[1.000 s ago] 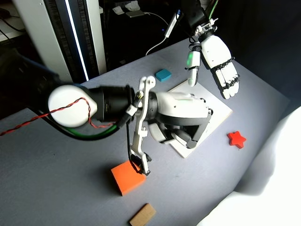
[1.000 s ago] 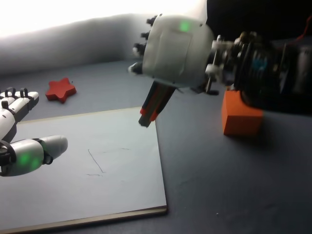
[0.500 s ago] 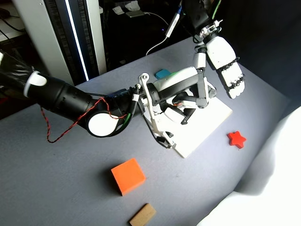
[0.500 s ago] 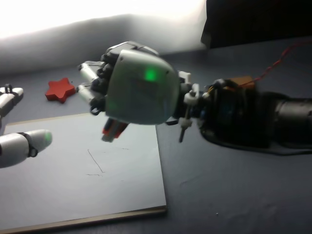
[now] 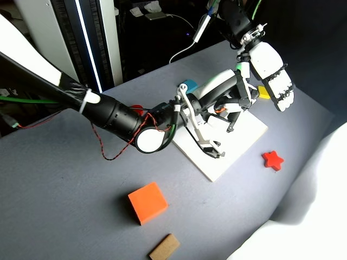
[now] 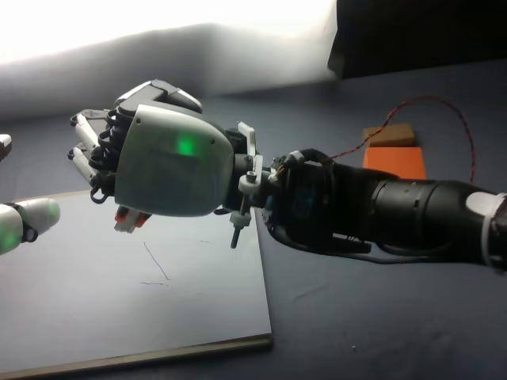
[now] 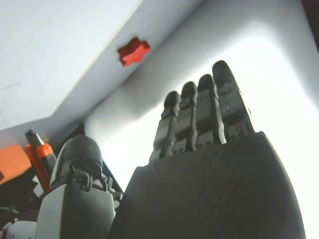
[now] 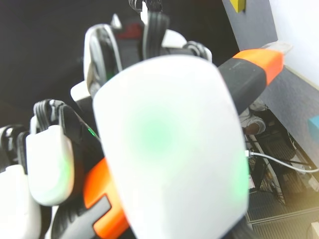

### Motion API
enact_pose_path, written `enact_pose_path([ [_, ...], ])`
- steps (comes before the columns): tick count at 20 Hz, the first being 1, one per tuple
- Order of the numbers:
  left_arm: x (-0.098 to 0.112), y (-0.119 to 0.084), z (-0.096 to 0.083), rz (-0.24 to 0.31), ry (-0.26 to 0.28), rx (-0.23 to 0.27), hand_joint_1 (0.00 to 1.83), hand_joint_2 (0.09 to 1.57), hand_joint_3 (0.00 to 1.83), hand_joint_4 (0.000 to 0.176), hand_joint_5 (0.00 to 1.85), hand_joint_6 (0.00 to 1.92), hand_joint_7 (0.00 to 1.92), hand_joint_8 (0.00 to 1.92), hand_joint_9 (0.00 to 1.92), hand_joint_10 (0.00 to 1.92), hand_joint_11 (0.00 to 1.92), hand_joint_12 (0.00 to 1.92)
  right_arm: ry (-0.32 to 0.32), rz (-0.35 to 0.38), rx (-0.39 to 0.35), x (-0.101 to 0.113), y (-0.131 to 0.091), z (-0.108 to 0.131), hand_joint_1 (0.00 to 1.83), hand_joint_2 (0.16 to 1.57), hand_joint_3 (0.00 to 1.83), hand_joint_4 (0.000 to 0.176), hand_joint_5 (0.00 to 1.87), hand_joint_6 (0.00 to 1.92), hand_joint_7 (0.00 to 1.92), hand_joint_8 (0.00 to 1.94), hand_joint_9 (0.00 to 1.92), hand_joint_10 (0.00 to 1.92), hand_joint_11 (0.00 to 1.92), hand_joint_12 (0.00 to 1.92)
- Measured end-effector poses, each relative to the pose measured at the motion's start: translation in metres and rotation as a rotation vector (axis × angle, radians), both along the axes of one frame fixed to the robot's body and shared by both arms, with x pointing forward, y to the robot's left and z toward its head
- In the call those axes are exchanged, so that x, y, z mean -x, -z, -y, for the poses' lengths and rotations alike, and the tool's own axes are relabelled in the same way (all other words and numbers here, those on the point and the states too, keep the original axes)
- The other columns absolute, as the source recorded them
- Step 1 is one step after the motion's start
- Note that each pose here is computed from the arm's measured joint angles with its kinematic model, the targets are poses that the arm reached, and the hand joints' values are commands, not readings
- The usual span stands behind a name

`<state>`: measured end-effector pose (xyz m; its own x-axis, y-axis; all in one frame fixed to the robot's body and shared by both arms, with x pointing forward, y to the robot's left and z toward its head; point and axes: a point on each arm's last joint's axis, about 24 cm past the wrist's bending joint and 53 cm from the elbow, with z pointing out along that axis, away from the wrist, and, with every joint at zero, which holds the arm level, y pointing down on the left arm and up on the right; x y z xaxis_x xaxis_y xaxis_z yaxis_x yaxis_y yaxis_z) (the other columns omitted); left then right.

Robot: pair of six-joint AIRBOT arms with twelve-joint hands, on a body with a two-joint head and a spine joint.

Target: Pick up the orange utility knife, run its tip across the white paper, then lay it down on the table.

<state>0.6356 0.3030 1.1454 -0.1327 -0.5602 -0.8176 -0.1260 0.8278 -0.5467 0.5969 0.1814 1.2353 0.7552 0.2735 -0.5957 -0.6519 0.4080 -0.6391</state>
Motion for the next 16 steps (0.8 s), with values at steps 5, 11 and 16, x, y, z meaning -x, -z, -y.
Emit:
enact_pose_path([
  [5, 0.001, 0.006, -0.003, -0.018, 0.004, -0.021, 0.00, 1.24, 0.00, 0.000, 0.02, 0.00, 0.02, 0.00, 0.01, 0.00, 0.00, 0.23, -0.008, -0.026, 0.011, 0.005, 0.020, -0.014, 1.50, 0.91, 0.95, 0.176, 1.51, 1.92, 1.82, 1.94, 1.92, 1.92, 1.92, 1.92],
  [11, 0.000, 0.008, -0.002, -0.023, 0.006, -0.022, 0.00, 1.24, 0.00, 0.000, 0.02, 0.00, 0.03, 0.00, 0.02, 0.00, 0.00, 0.24, -0.009, -0.036, 0.019, 0.006, 0.031, -0.021, 1.49, 0.92, 0.92, 0.176, 1.54, 1.92, 1.83, 1.94, 1.92, 1.92, 1.92, 1.92],
  [16, 0.000, 0.008, -0.002, -0.023, 0.007, -0.022, 0.00, 1.24, 0.00, 0.000, 0.03, 0.00, 0.04, 0.00, 0.03, 0.00, 0.00, 0.29, -0.024, -0.034, 0.034, 0.012, 0.042, -0.020, 1.51, 0.92, 0.90, 0.176, 1.54, 1.92, 1.83, 1.94, 1.92, 1.92, 1.92, 1.92],
])
